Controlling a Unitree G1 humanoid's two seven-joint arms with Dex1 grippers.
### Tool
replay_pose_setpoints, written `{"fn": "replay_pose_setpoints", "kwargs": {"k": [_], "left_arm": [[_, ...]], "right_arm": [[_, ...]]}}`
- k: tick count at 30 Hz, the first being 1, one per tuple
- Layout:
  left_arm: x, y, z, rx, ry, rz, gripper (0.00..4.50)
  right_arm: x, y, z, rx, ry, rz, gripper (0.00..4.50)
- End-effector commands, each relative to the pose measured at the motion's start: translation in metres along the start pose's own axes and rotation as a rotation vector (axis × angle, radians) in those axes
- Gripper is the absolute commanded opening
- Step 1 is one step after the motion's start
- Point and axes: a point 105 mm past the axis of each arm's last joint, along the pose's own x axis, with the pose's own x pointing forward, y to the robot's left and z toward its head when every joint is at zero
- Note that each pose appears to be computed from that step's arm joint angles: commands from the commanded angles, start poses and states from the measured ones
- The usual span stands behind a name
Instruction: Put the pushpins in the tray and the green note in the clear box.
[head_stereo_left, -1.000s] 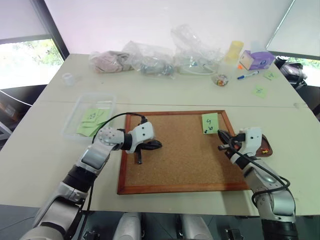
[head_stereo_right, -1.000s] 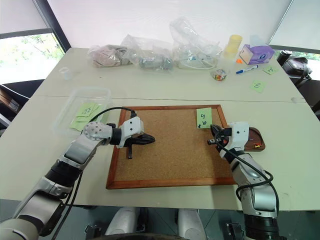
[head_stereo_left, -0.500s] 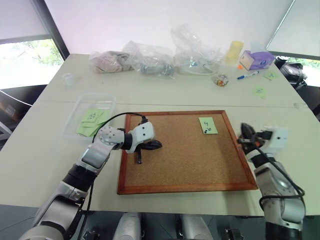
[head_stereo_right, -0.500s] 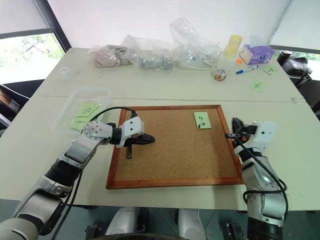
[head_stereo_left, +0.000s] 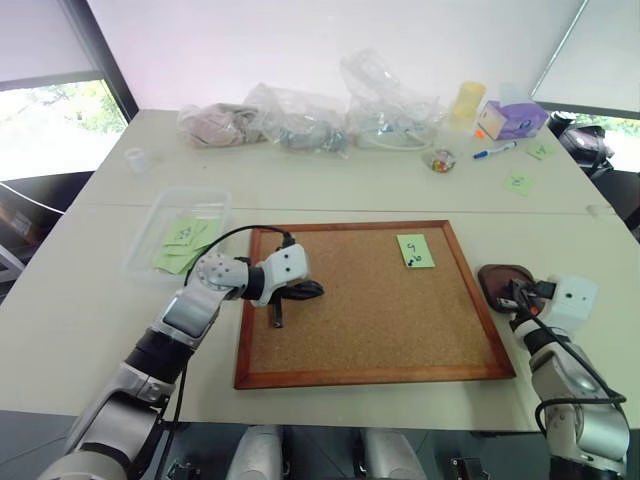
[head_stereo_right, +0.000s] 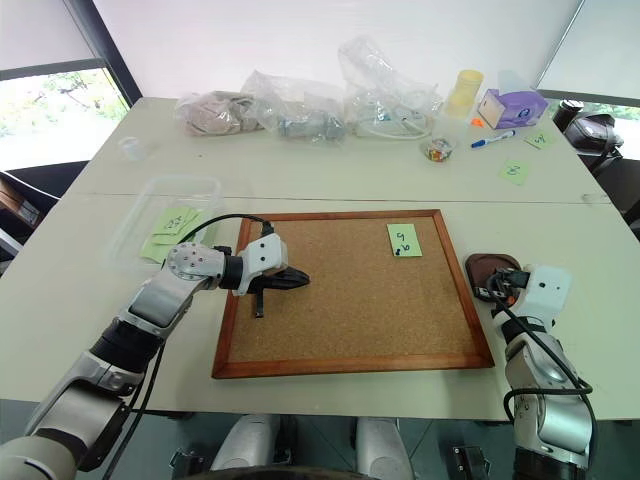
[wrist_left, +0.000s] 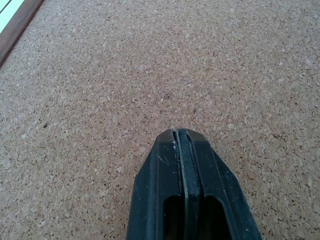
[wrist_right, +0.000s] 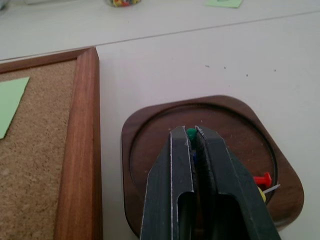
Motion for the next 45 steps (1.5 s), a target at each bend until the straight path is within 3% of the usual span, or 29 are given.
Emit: {"fn": "replay_pose_setpoints", "kwargs": {"k": [1,6,8,19,22,29,42,45], "left_arm": [[0.005,-0.007,-0.012,-0.016,0.051,-0.024,0.00],[0.004,-0.006,-0.012,-0.016,0.052,-0.021,0.00],[0.004,-0.006,-0.012,-0.016,0.051,-0.021,0.00],[0.005,-0.007,-0.011,-0.015,0.045,-0.022,0.00],[0.006,-0.007,-0.011,-0.013,0.045,-0.026,0.00],[0.007,-0.006,-0.010,-0.006,0.043,-0.027,0.00],[0.005,-0.008,-0.012,-0.015,0.048,-0.017,0.00],[0.005,-0.008,-0.012,-0.017,0.048,-0.016,0.00]], "right_arm": [[0.001,-0.004,0.008,-0.011,-0.020,-0.007,1.01],[-0.001,-0.007,0.009,-0.014,-0.027,-0.019,3.66],[-0.001,-0.007,0.011,-0.013,-0.036,-0.024,4.41],[-0.004,0.008,0.050,-0.018,-0.224,0.047,4.41],[-0.002,0.052,0.059,-0.074,-0.228,0.252,4.41],[0.011,0.110,0.037,-0.068,-0.117,0.469,4.41],[0.022,0.131,0.012,-0.061,-0.045,0.529,4.41],[0.023,0.134,0.009,-0.063,-0.037,0.539,3.68]]}}
